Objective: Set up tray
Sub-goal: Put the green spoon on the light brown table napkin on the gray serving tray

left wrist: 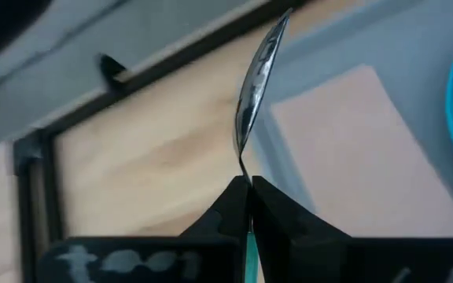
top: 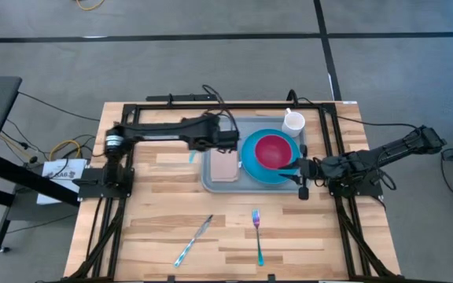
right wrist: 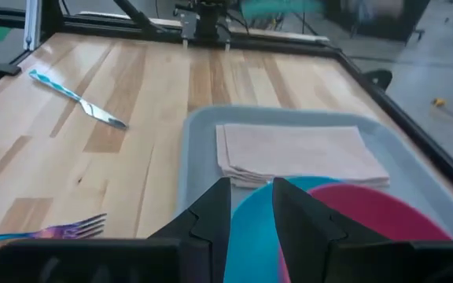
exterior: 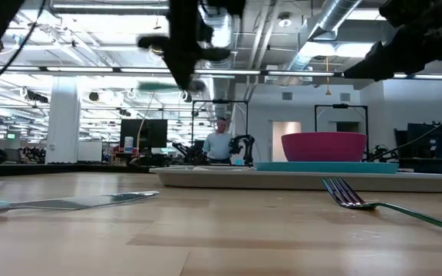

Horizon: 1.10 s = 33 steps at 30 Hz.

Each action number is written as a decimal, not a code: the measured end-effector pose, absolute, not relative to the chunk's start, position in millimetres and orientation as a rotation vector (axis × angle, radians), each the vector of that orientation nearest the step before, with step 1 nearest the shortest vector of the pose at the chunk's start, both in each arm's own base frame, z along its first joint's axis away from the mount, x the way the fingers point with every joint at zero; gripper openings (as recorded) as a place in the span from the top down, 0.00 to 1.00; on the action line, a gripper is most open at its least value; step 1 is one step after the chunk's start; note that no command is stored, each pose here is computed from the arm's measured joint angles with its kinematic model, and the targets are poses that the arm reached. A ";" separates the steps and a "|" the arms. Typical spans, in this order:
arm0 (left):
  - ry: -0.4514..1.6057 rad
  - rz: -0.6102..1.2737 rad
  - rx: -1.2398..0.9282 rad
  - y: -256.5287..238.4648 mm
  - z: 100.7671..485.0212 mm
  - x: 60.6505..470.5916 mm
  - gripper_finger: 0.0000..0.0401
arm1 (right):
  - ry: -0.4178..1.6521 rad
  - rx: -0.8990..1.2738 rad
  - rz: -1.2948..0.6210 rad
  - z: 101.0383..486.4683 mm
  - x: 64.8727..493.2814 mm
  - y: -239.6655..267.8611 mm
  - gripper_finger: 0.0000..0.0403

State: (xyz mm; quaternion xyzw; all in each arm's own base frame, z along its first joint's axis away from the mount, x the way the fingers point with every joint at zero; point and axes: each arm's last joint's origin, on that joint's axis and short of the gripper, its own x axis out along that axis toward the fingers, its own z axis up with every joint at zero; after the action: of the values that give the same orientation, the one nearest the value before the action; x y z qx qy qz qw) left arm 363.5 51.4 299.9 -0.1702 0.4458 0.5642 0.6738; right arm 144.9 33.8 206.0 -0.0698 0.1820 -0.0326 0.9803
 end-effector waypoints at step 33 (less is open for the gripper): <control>0.140 0.739 -0.915 58.1 122.5 315.2 1.00 | 0.416 -0.111 -0.075 201.3 142.9 33.1 0.77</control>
State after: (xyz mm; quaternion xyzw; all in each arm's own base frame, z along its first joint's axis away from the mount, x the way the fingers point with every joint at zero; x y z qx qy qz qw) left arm 315.2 58.1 122.5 -0.4311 0.0658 0.3481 0.8298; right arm 142.9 33.1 201.3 -0.0550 0.2064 -0.0372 0.9762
